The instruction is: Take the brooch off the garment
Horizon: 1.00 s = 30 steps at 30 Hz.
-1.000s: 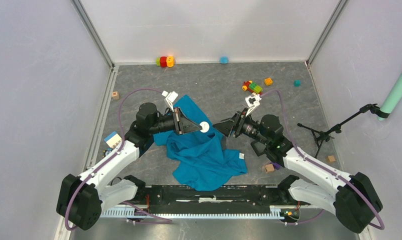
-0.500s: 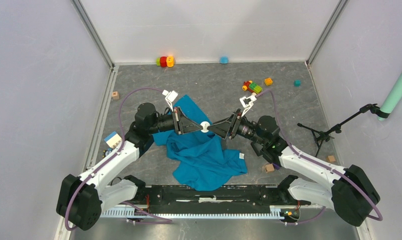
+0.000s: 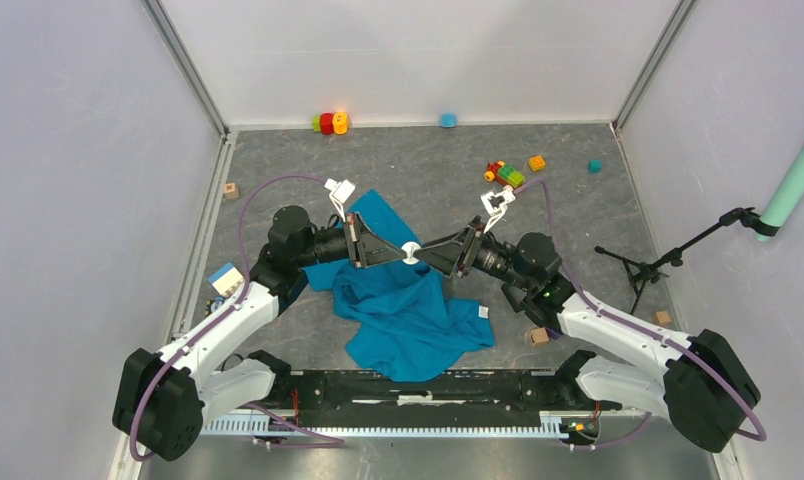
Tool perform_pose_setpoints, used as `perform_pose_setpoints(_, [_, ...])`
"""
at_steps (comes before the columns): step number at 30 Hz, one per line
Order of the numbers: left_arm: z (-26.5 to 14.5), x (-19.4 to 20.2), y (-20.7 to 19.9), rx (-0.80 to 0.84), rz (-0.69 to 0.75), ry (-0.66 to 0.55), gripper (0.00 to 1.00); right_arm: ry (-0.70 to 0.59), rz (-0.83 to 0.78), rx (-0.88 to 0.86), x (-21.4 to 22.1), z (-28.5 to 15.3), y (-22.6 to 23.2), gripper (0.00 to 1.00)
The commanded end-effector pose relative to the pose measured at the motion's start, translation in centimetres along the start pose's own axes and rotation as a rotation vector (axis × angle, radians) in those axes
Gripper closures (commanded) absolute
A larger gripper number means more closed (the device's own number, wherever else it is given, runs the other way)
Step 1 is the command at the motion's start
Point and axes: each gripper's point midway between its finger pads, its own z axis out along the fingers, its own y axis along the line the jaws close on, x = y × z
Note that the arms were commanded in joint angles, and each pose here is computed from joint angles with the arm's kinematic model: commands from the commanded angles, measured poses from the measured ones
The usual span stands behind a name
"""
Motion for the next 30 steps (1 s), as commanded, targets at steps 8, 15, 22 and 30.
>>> perform_pose_setpoints(8, [0.0, 0.0, -1.1, 0.048, 0.003, 0.005, 0.98, -0.057, -0.012, -0.101, -1.9, 0.9, 2.6, 0.43])
perform_pose_setpoints(15, [-0.1, 0.3, -1.2, 0.054, 0.004, 0.016, 0.98, -0.041, -0.003, -0.099, -1.4, 1.5, 2.4, 0.48])
perform_pose_setpoints(22, [-0.1, 0.3, -1.5, 0.060, 0.008, 0.015, 0.98, -0.035, -0.003, -0.082, -0.9, 1.4, 1.9, 0.55])
perform_pose_setpoints(30, [-0.2, 0.1, -1.7, 0.062, 0.006, 0.010, 0.98, -0.031, -0.029, -0.036, -0.6, 1.0, 1.0, 0.59])
